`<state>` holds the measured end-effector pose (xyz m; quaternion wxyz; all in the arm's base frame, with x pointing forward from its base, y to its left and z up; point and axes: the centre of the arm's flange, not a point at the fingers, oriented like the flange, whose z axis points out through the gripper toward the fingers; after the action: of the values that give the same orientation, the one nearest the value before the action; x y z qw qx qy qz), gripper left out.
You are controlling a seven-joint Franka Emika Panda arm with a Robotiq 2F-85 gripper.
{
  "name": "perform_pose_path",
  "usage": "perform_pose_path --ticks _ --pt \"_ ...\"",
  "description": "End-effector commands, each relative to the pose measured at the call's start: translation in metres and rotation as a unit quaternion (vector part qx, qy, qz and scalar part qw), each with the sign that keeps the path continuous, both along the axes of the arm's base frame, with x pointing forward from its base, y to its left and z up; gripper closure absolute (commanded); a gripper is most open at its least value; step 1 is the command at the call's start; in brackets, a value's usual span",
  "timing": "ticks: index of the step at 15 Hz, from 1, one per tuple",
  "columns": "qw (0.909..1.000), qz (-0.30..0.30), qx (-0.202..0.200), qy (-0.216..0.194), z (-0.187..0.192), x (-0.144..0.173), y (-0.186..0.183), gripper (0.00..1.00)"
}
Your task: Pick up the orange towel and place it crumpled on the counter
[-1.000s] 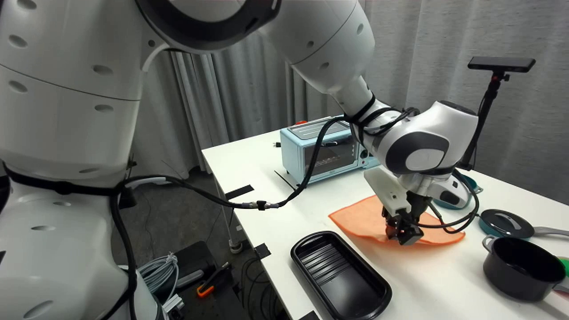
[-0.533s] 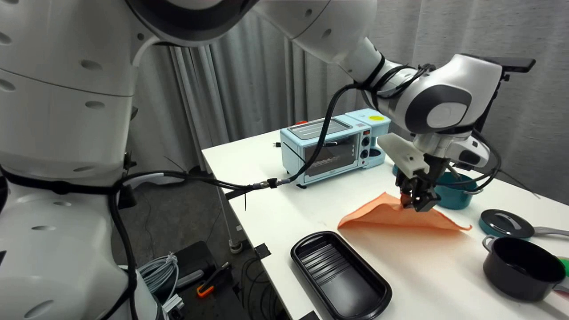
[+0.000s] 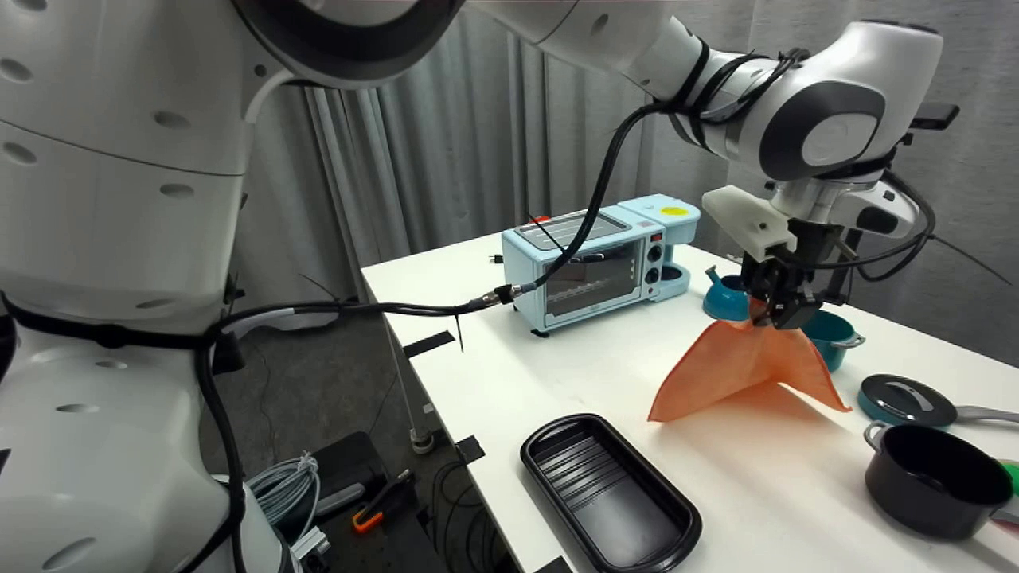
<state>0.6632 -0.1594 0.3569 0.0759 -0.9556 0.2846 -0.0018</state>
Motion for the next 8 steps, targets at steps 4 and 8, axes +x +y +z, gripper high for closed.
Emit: perform_pose_path --ticks 4,8 --pt "0.9988 -0.049 0.004 -0.001 0.007 0.034 -0.014 0.97" --pt "0.9969 -0.077 0.012 -0.016 0.017 0.035 -0.021 0.97"
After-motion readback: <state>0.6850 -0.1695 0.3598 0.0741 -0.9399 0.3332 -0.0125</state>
